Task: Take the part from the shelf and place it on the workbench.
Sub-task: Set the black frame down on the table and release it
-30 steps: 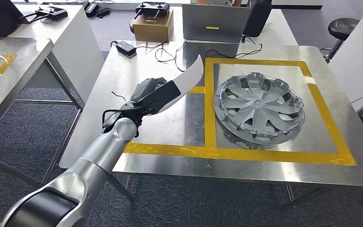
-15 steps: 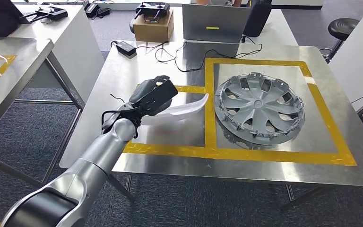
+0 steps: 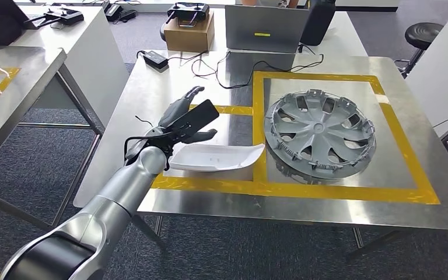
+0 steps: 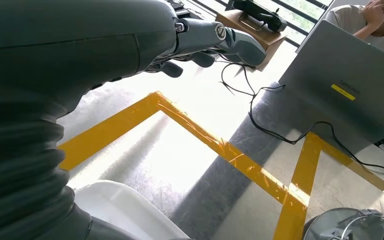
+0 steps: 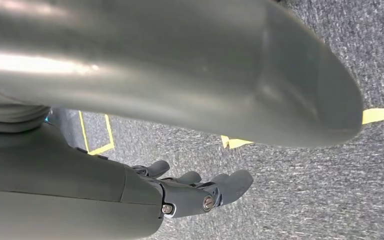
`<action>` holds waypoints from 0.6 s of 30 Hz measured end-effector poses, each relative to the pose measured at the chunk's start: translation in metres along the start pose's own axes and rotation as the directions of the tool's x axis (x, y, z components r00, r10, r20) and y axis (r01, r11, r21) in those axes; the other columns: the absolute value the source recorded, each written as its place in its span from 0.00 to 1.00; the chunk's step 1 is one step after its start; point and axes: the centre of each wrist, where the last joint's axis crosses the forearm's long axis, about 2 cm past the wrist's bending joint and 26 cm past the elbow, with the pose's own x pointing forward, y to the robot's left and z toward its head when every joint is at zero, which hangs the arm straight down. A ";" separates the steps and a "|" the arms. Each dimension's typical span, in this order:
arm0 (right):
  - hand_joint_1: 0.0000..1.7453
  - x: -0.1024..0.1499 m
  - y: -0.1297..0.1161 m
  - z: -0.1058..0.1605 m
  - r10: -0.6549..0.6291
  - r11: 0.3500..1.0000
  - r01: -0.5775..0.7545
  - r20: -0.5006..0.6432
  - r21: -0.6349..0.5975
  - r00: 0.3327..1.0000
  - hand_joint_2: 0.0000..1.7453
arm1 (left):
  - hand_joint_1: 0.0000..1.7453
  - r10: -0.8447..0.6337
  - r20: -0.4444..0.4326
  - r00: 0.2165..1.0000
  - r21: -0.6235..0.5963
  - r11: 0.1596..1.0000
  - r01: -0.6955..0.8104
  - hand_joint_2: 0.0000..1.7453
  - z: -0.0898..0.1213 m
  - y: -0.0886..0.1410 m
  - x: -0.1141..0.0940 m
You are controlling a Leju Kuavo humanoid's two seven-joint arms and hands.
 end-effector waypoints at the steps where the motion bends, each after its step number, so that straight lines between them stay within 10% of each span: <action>1: 0.00 0.000 0.000 0.000 0.001 1.000 -0.001 0.002 0.002 1.000 0.00 | 0.00 -0.002 -0.001 1.000 0.003 1.000 0.002 0.00 0.000 0.000 0.000; 18: 0.00 0.000 0.000 0.000 0.002 1.000 -0.002 0.006 0.007 1.000 0.00 | 0.00 -0.024 -0.005 1.000 0.023 0.999 0.024 0.00 0.001 0.006 -0.001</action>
